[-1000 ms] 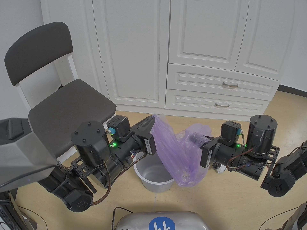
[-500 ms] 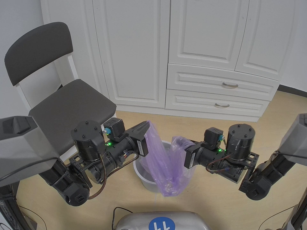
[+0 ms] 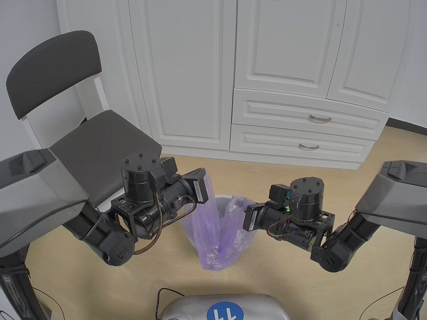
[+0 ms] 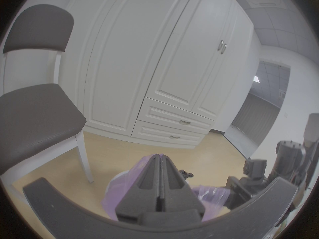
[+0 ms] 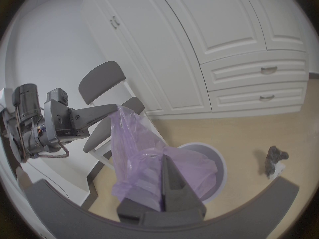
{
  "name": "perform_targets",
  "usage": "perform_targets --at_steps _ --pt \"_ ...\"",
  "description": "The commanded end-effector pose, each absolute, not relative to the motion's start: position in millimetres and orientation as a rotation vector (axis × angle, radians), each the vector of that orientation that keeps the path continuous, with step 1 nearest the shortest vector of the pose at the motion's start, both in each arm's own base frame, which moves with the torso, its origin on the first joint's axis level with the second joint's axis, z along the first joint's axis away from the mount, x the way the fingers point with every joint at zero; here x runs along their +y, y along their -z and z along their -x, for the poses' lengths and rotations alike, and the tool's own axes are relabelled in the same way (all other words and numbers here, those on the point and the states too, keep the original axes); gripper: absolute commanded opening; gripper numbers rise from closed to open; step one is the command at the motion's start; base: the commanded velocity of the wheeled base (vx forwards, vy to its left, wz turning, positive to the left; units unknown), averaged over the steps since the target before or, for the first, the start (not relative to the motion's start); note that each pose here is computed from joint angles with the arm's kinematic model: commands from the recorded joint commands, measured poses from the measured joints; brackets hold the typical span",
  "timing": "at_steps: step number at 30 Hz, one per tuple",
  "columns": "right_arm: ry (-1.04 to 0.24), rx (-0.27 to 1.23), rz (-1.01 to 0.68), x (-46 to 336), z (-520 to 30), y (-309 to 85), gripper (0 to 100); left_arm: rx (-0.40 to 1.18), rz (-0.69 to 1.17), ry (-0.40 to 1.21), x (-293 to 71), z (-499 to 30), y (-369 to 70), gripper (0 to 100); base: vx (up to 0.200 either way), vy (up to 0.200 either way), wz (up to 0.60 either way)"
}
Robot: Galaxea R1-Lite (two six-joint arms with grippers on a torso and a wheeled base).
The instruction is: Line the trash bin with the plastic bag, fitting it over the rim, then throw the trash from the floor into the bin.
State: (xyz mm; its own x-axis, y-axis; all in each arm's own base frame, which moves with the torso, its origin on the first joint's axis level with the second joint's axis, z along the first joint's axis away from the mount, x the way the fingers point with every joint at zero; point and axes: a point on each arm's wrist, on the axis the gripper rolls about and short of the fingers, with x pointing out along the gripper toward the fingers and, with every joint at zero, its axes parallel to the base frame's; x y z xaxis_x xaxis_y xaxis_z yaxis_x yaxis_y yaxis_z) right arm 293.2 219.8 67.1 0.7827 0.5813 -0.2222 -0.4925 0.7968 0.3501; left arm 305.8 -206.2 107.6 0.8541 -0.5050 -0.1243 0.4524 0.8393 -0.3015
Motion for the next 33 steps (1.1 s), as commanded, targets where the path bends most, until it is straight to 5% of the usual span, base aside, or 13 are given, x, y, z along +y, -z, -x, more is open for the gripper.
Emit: perform_targets --at_steps 1,33 --pt "-0.556 0.347 -0.327 218.8 -306.9 -65.7 0 0.216 0.298 0.478 -213.0 -321.1 -99.4 0 0.0 0.0 0.0" --pt "-0.481 0.482 -0.474 208.8 -339.1 -53.2 0 0.292 0.352 0.457 -229.5 -345.7 -60.0 0 0.0 0.0 0.0"
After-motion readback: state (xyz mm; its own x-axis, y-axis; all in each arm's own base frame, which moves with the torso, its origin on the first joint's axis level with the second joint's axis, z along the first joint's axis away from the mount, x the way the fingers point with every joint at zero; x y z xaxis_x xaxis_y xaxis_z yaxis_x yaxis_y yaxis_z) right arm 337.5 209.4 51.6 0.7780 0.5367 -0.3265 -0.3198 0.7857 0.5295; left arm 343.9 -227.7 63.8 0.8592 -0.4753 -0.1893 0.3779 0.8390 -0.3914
